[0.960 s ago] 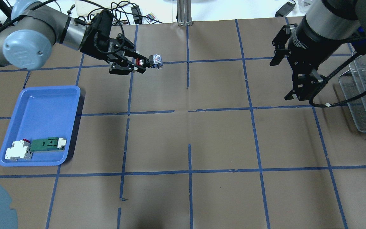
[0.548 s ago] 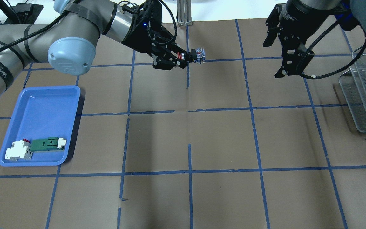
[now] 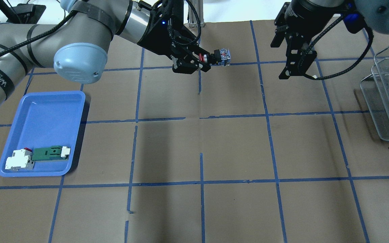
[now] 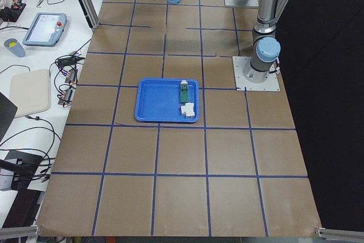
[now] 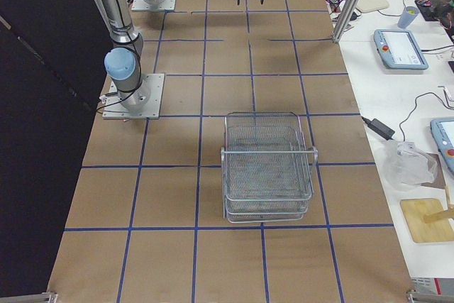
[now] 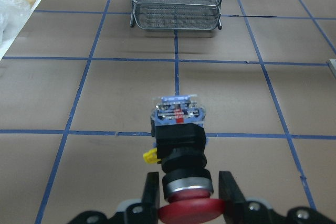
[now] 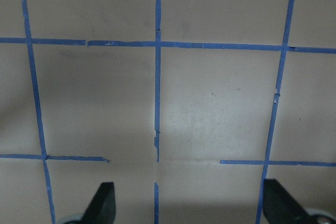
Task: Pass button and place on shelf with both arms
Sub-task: 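Bring the right gripper down onto the button's clear top while the left holds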
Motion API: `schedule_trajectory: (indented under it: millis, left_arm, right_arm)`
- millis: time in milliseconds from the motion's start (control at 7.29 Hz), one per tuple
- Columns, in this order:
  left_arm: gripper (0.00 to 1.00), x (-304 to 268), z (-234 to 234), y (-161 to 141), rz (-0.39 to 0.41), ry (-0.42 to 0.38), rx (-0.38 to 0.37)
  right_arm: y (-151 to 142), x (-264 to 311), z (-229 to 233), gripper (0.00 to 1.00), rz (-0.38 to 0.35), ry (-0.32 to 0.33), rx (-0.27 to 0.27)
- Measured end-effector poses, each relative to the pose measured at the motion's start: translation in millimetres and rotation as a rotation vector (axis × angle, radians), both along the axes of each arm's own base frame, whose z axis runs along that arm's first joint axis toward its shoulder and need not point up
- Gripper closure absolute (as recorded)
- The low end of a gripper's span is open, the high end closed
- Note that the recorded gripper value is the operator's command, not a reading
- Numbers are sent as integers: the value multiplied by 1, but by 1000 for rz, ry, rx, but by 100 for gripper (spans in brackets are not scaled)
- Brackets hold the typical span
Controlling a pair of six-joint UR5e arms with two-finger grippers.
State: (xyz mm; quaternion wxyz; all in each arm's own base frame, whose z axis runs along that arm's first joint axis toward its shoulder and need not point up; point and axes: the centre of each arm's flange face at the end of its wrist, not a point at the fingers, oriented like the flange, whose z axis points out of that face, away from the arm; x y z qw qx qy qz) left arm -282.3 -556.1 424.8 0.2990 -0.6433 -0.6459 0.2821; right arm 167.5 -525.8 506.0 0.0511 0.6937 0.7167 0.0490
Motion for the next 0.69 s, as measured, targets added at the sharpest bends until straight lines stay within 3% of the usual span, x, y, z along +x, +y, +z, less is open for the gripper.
schedule_trajectory:
  millis: [685]
  left_arm:
    - [100, -12, 3, 10, -17, 2, -18]
  right_arm:
    - [-11, 46, -6, 0, 9, -9, -23]
